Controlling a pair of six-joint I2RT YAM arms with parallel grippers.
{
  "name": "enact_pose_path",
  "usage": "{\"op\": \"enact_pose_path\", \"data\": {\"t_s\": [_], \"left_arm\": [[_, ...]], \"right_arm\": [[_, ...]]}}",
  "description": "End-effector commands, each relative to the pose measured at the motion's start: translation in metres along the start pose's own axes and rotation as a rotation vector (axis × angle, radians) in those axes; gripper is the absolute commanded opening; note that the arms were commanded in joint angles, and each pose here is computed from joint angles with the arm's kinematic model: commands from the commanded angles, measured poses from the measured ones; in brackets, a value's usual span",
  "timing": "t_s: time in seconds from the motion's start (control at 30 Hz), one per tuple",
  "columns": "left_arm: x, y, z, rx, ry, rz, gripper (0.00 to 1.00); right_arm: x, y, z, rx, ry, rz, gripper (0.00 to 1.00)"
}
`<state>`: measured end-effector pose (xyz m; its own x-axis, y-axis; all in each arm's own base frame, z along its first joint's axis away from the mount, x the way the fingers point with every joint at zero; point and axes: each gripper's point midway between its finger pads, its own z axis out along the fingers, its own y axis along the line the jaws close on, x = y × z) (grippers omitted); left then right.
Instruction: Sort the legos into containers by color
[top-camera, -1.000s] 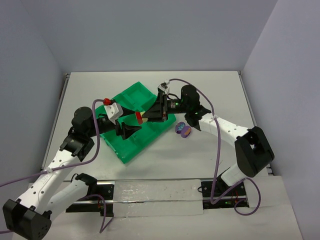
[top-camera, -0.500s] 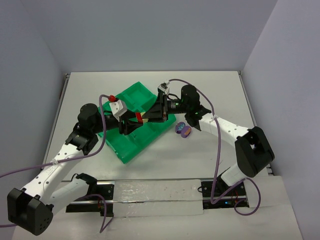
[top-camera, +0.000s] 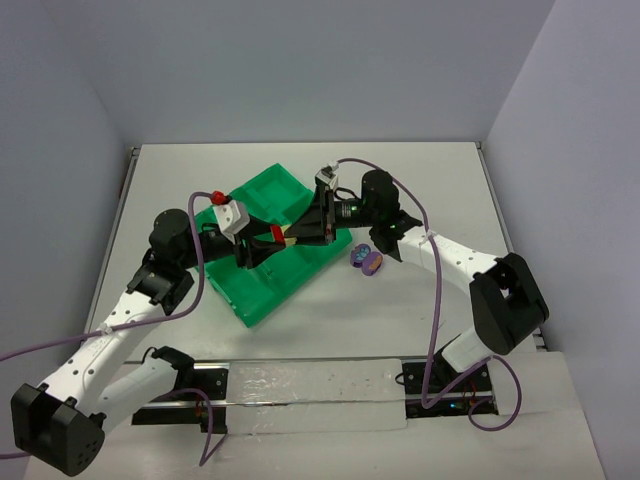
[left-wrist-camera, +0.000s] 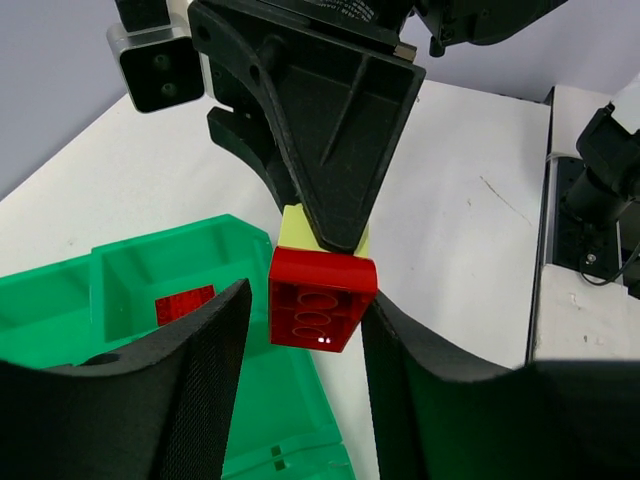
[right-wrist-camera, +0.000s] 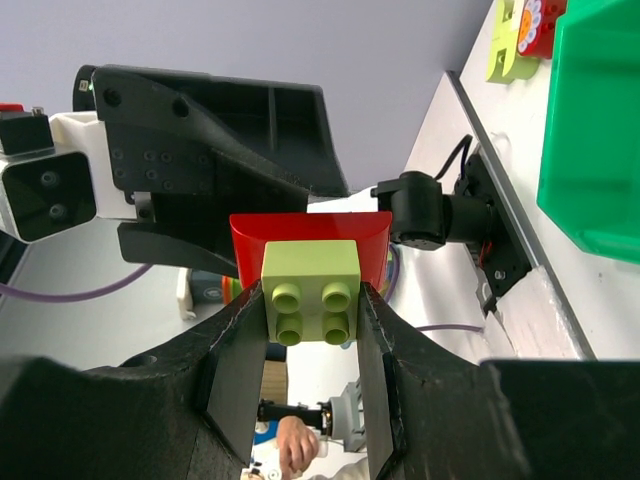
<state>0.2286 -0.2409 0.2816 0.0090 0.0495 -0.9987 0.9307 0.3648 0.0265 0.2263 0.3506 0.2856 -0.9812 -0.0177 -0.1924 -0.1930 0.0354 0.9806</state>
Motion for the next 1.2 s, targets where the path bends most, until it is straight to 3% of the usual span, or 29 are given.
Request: {"op": "enact_pose_path", "data": {"t_s": [0.0,0.07,0.1,0.43,0.6,0.73,0.8,0.93,1.0,1.17], "left_arm": [[-0.03,-0.002,-0.001,0.012,-0.075,0.069,0.43],[-0.029,-0.003,0.0,0.02,-0.067,0.066,0.08],[-0.031,-0.003,0.0,0.023,-0.066,0.065,0.0],[-0.029,-0.004,0.003,0.043,-0.017,-0.015,0.0],[-0.036,0.001,0.009,0.03,-0.058,-0.064,0.0],[-0.042,0.029,0.022,-0.09,-0.094,-0.173,0.0],[-0.043,0.051,0.037,-0.168,-0.102,-0.311,0.0],[-0.021,0.104,0.087,-0.313,0.055,-0.547,0.0],[0.012,0.111,0.11,-0.384,0.206,-0.613,0.0],[0.058,0.132,0.144,-0.55,0.282,-0.705,0.0]], "right_arm": [[0.005,0.014,0.0,-0.029,0.013,-0.059,0.0],[0.005,0.014,0.0,-0.028,0.011,-0.06,0.0],[0.004,0.013,-0.001,-0.026,0.01,-0.059,0.0],[-0.011,-0.013,-0.05,0.03,-0.131,-0.035,0.0],[-0.024,-0.028,-0.079,0.091,-0.212,-0.039,0.0],[-0.032,-0.042,-0.103,0.223,-0.302,-0.078,0.0],[-0.031,-0.066,-0.125,0.407,-0.354,-0.095,0.0],[-0.038,-0.073,-0.163,0.647,-0.487,-0.177,0.0],[-0.037,-0.08,-0.177,0.733,-0.529,-0.186,0.0],[-0.028,-0.089,-0.19,0.806,-0.552,-0.188,0.01]]}}
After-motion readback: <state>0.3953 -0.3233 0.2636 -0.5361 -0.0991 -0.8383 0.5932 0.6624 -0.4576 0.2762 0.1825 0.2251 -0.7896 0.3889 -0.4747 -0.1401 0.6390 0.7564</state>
